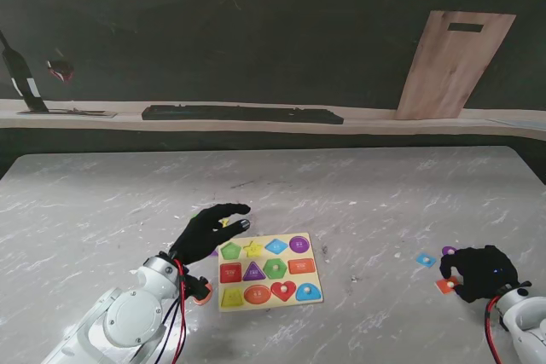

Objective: Fit puzzle pieces into a puzzle board

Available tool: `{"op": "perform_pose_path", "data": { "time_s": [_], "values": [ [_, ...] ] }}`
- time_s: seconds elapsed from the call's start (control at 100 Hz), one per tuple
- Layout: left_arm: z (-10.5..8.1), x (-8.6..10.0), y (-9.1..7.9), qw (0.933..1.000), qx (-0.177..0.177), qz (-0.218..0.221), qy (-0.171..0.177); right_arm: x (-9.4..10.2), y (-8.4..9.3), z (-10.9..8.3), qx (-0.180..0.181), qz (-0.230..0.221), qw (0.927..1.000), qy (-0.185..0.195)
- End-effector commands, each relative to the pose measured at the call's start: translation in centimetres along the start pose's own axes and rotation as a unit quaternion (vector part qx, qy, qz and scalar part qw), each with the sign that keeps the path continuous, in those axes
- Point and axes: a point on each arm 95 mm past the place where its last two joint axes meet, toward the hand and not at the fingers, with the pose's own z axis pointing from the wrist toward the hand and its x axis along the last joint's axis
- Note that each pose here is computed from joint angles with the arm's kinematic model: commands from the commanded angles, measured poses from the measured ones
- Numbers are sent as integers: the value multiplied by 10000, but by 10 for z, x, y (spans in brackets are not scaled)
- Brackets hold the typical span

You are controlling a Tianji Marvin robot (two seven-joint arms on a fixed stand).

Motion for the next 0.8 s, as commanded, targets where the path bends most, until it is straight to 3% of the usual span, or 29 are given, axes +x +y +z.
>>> {"op": "perform_pose_path", "data": {
  "time_s": [0.0, 0.52, 0.79],
  "values": [
    [0, 1, 1, 10000, -23, -15, -3, 2, -6, -1, 84, -20, 10000, -6],
    [2, 1, 2, 10000, -60, -37, -17, 5, -13, 3, 54, 134, 9998, -96],
    [1, 2, 1, 10000, -15, -37, -4, 16, 9, 3, -564, 523, 9970, 45]
  ]
}}
